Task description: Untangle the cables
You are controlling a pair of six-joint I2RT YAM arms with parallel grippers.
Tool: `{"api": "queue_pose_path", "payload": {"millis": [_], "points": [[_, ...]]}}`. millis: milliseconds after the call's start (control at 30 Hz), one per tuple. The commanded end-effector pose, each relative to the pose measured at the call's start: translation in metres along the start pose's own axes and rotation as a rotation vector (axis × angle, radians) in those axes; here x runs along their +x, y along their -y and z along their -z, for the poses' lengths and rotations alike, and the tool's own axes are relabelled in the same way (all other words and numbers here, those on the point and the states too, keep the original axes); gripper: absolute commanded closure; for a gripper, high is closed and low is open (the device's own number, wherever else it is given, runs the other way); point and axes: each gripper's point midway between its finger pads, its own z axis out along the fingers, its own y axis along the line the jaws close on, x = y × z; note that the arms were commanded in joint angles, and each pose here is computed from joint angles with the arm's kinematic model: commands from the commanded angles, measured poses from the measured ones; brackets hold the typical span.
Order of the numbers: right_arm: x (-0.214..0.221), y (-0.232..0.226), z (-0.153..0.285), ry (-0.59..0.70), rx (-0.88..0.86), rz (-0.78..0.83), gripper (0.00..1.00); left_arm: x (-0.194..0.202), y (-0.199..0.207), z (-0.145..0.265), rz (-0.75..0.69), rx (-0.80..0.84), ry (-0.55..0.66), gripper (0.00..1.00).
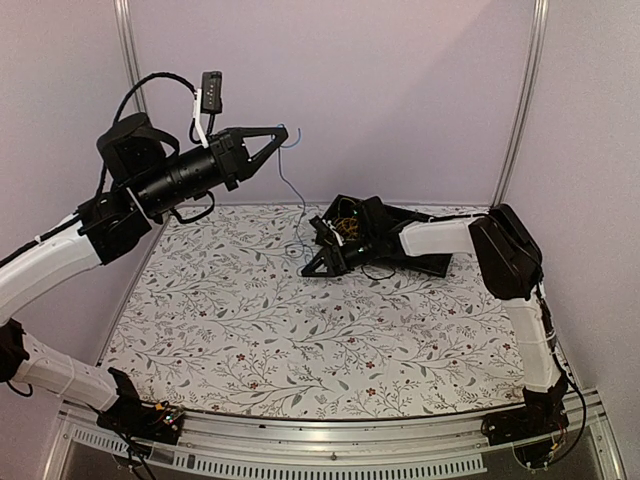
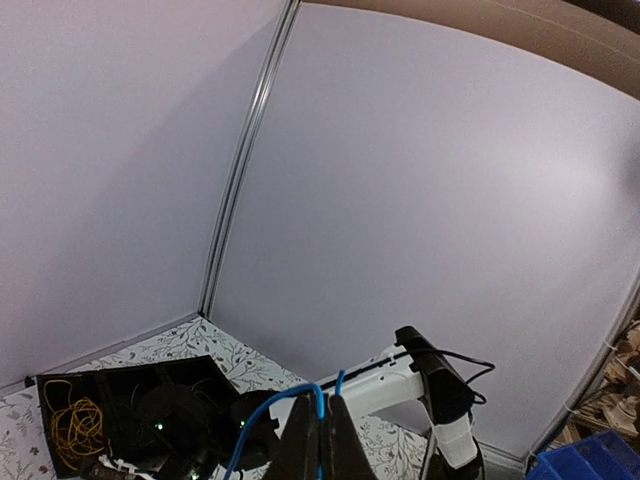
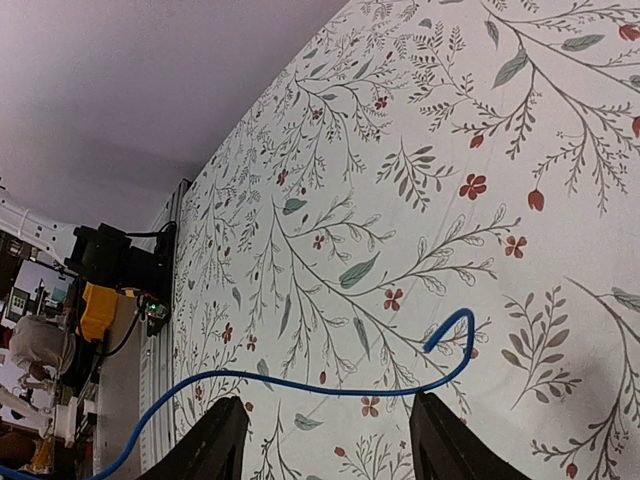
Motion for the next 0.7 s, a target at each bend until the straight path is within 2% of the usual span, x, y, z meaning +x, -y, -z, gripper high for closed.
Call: {"api": "queue_pose_path", "payload": {"millis": [0,367,667], "points": [[0.001,0.011,-0.005,-0.006,0.008,-0.038,0.4,-0.014,0.014,-0.004,-0.009,0.035,0.037,1.0],[-0.006,0.034,-0.002,0.026,-0.015,-0.125,0.39,-0.021,0.025,-0.006,0.01,0.07,0.043,1.0],[0.009,0.07,-0.003,0.021,0.05,-0.203,0.51,-0.032,0.058,-0.009,0.011,0.189,0.042,1.0]]}}
